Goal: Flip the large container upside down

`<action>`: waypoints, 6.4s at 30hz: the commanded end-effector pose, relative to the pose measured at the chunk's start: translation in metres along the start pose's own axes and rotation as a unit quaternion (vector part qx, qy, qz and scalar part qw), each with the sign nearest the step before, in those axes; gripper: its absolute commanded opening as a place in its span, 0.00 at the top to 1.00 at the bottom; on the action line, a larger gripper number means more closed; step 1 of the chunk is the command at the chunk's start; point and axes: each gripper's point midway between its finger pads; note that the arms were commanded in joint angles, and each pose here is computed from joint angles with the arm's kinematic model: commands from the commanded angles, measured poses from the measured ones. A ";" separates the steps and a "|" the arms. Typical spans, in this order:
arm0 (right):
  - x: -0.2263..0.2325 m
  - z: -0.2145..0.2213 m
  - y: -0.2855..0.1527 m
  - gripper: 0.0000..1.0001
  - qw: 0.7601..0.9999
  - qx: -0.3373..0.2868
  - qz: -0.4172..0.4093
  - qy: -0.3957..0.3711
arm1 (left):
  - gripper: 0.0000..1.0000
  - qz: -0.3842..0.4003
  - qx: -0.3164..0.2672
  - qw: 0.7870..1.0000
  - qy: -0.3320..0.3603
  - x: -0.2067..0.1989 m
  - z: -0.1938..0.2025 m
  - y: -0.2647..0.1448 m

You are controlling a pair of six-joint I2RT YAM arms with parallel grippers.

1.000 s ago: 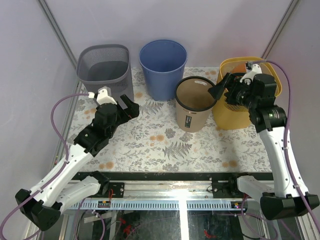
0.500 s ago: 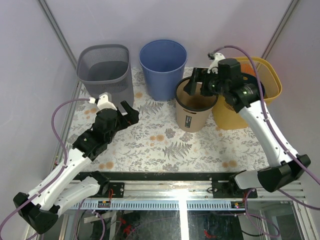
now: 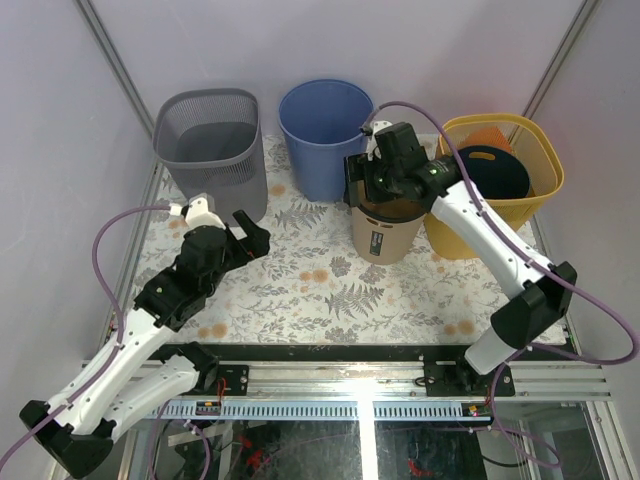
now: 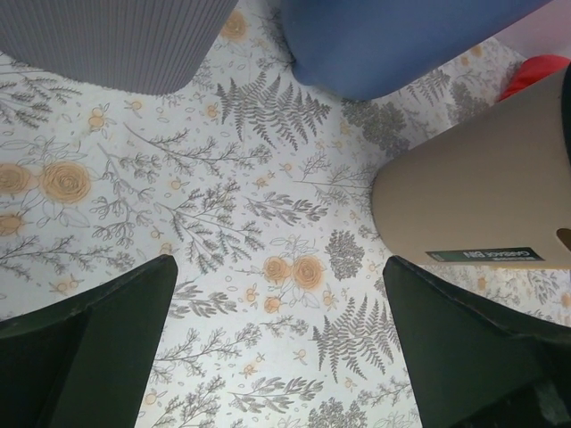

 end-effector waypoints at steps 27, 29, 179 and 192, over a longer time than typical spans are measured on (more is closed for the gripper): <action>0.092 -0.040 -0.008 1.00 0.989 -0.017 -0.143 0.026 | 0.00 -0.036 0.003 0.999 0.007 0.030 0.003 -0.032; 0.108 -0.042 -0.017 1.00 0.981 -0.023 -0.188 0.045 | 0.00 -0.034 -0.001 0.999 0.002 0.030 0.001 -0.034; 0.049 0.088 0.053 0.61 0.958 -0.255 0.079 0.104 | 0.00 -0.009 0.041 0.999 -0.008 0.036 0.038 -0.001; 0.086 0.062 0.052 0.60 0.958 -0.257 0.104 0.073 | 0.00 -0.007 0.062 0.998 -0.014 0.032 0.047 0.005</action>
Point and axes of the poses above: each gripper's point midway between its finger pads, its own y axis out along the fingers, its own x axis along the line the jaws close on, z = x × y, and after that the axes turned 4 degrees about y, right-handed
